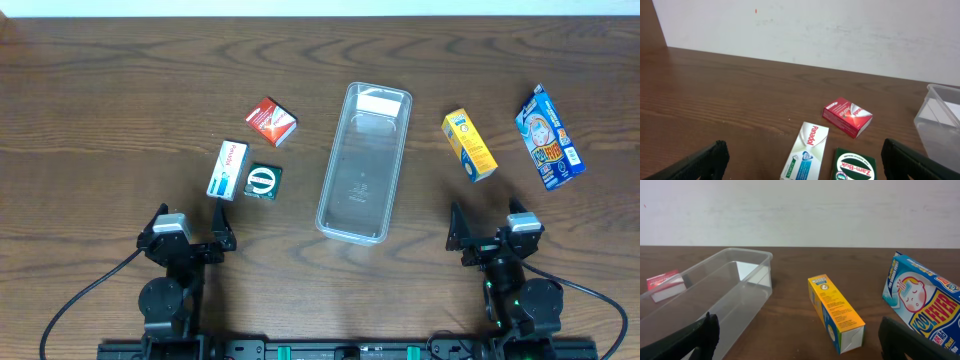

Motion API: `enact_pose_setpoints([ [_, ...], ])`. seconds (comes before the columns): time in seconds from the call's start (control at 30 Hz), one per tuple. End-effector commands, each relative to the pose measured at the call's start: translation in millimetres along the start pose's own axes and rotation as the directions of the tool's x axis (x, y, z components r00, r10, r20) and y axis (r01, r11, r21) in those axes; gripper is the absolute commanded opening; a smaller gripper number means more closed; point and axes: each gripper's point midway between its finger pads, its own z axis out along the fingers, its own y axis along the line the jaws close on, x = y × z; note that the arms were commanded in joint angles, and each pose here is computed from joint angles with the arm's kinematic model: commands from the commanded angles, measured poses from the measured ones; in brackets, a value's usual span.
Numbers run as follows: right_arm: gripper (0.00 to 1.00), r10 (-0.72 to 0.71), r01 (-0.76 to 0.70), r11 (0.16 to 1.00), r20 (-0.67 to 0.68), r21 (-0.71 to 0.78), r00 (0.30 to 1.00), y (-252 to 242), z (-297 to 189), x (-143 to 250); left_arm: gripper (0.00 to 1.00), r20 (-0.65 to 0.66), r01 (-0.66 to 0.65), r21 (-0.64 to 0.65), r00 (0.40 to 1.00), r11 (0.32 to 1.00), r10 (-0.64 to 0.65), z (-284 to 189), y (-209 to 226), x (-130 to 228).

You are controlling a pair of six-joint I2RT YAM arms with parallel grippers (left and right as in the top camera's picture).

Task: Pack container

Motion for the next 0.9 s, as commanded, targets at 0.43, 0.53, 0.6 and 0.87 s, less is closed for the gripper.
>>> enact_pose_setpoints([
  [0.43, 0.99, -0.015, 0.015, 1.0, 0.002, 0.027, 1.0, -6.1, -0.4, 0.2, 0.98, -0.046, -0.013, -0.017, 0.999, 1.0, 0.012, 0.7, 4.3, 15.1],
  [0.53, 0.99, -0.015, 0.015, 1.0, 0.002, 0.027, 1.0, -6.1, -0.4, 0.2, 0.98, -0.046, -0.013, -0.017, 0.999, 1.0, 0.012, 0.7, 4.3, 15.1],
  [0.6, 0.99, -0.015, 0.015, 1.0, 0.002, 0.027, 1.0, -6.1, -0.4, 0.2, 0.98, -0.046, -0.013, -0.017, 0.999, 1.0, 0.012, 0.7, 4.3, 15.0],
  [0.87, 0.99, -0.015, 0.015, 0.999, 0.003, 0.038, 1.0, -8.0, -0.4, 0.0, 0.98, -0.046, -0.013, -0.017, 0.999, 1.0, 0.012, 0.7, 4.3, 15.1],
])
